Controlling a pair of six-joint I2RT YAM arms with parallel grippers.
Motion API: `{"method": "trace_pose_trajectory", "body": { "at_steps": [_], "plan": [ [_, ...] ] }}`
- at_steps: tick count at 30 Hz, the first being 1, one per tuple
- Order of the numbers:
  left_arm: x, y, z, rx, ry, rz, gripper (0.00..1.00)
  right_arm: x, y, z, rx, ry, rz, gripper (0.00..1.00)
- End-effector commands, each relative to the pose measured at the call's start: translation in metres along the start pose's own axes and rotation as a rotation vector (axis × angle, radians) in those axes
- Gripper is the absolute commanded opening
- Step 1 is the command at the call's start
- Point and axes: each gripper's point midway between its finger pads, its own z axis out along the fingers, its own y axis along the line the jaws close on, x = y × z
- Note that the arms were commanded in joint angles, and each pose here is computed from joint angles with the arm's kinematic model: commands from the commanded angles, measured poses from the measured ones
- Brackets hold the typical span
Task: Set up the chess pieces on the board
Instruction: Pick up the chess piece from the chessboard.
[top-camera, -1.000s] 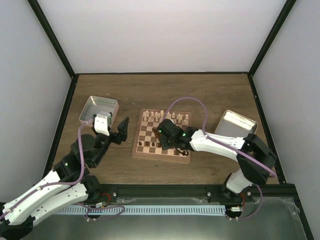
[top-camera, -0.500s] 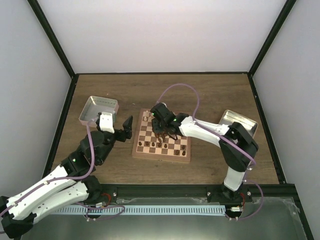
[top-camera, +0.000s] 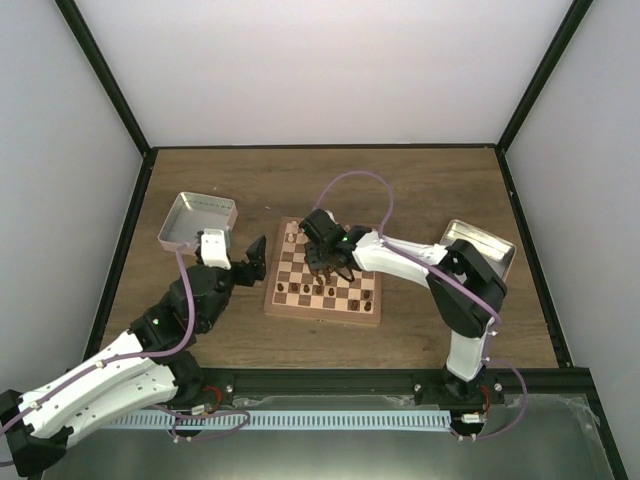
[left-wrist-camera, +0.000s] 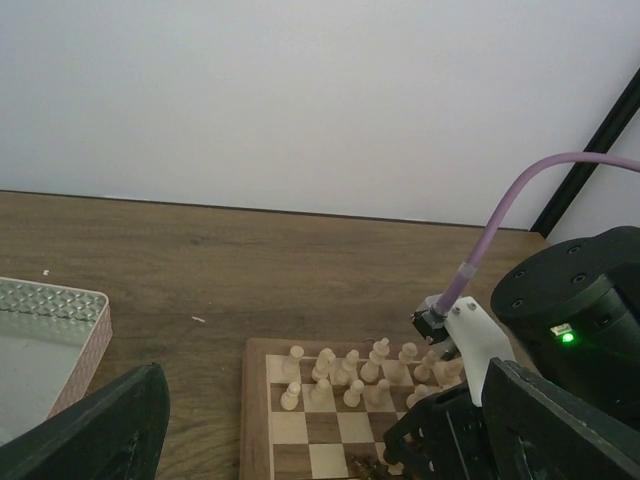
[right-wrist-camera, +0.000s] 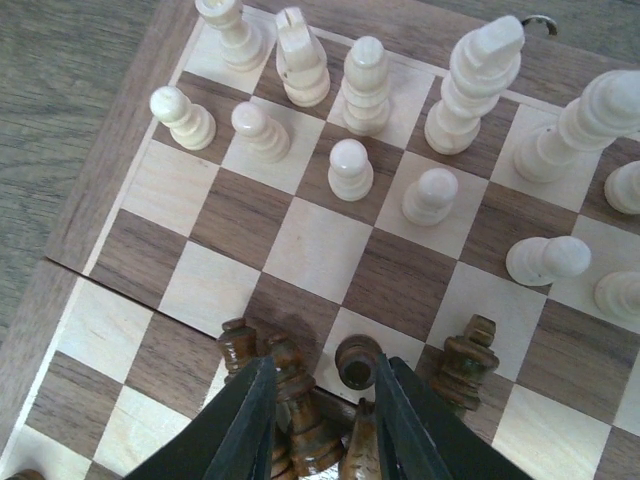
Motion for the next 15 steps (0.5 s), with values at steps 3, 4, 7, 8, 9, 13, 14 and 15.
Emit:
{"method": "trace_pose_trajectory", "body": {
  "at_steps": [3, 4, 7, 8, 9, 13, 14, 15],
  "plan": [
    [-0.006, 0.001, 0.001, -0.006, -0.029, -0.042, 0.87, -0.007, -0.003, 0.006, 0.02, 0.001, 0.011, 0.25],
    [-0.006, 0.001, 0.001, -0.006, -0.028, -0.044, 0.87, -0.007, -0.002, 0.007, 0.016, 0.001, 0.007, 0.24],
    [-0.007, 0.001, 0.001, -0.005, -0.031, -0.054, 0.87, -0.008, -0.001, 0.01, 0.017, 0.0, 0.002, 0.21],
    [-0.008, 0.0, 0.0, -0.003, -0.033, -0.057, 0.87, -0.009, -0.001, 0.011, 0.02, -0.001, 0.001, 0.21],
    [-0.009, 0.0, 0.0, -0.001, -0.034, -0.06, 0.87, -0.009, -0.002, 0.013, 0.022, -0.005, -0.001, 0.2],
    [-0.009, -0.001, 0.0, 0.001, -0.035, -0.066, 0.87, -0.012, -0.003, 0.015, 0.029, -0.016, -0.008, 0.13],
    [-0.01, 0.0, 0.0, 0.0, -0.037, -0.069, 0.87, -0.014, -0.003, 0.015, 0.034, -0.022, -0.009, 0.1],
    [-0.011, 0.0, 0.0, -0.001, -0.038, -0.071, 0.87, -0.015, -0.003, 0.014, 0.035, -0.029, -0.014, 0.09]
  ]
}}
